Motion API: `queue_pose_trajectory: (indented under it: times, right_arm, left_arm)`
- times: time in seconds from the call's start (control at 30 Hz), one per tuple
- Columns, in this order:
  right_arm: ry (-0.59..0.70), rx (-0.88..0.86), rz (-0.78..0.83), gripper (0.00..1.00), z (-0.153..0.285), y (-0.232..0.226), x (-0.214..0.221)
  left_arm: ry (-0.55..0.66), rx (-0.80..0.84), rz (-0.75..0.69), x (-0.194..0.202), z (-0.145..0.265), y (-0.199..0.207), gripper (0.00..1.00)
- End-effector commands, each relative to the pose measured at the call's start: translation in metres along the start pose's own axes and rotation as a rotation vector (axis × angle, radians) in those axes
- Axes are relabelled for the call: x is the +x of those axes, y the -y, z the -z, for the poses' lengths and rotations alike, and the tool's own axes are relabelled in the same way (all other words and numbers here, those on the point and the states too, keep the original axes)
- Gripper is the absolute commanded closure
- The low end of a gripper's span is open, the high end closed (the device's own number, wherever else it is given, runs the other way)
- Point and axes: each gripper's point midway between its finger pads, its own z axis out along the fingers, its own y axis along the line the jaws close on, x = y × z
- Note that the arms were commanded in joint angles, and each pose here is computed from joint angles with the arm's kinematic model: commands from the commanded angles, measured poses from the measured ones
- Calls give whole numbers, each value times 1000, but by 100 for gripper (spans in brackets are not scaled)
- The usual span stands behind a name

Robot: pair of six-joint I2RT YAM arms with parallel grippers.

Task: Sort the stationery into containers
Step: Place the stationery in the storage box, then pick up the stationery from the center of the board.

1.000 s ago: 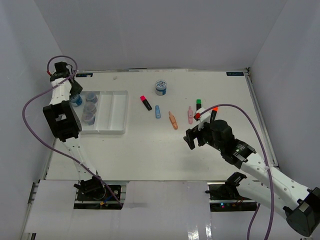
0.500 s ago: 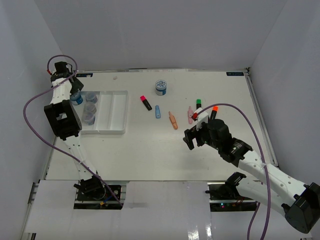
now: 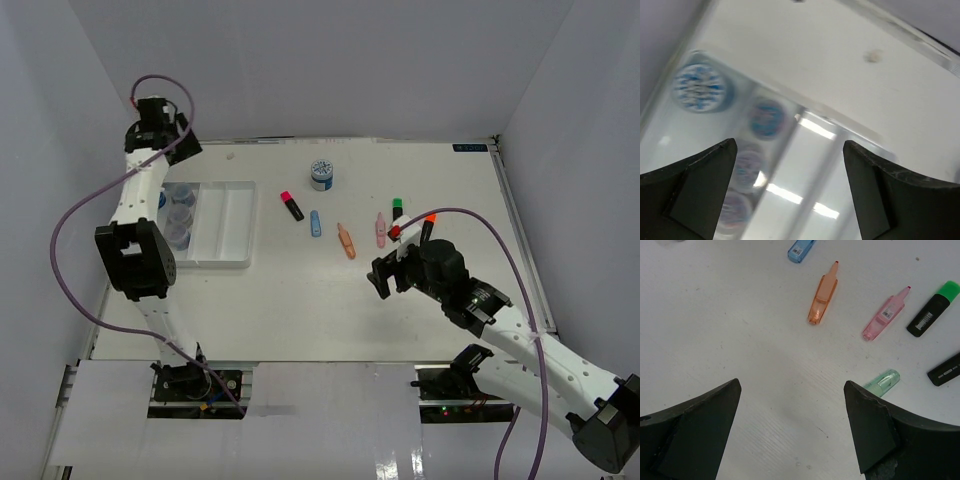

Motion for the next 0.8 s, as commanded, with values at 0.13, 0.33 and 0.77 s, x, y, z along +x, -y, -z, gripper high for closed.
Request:
queue_pose_trajectory:
  times: [0.13,0.33,0.77]
  right_arm:
    - [72,25,-11,10,9,4,-21]
    - [74,40,-20,10,12,7,-17]
    - [31,-10,-32,10,4,-2,-7]
  left_arm:
    - [78,491,-395,67,78,201,2]
    - [155,648,-537,115,95,285,2]
    - [181,835,-544,171,59,365,2]
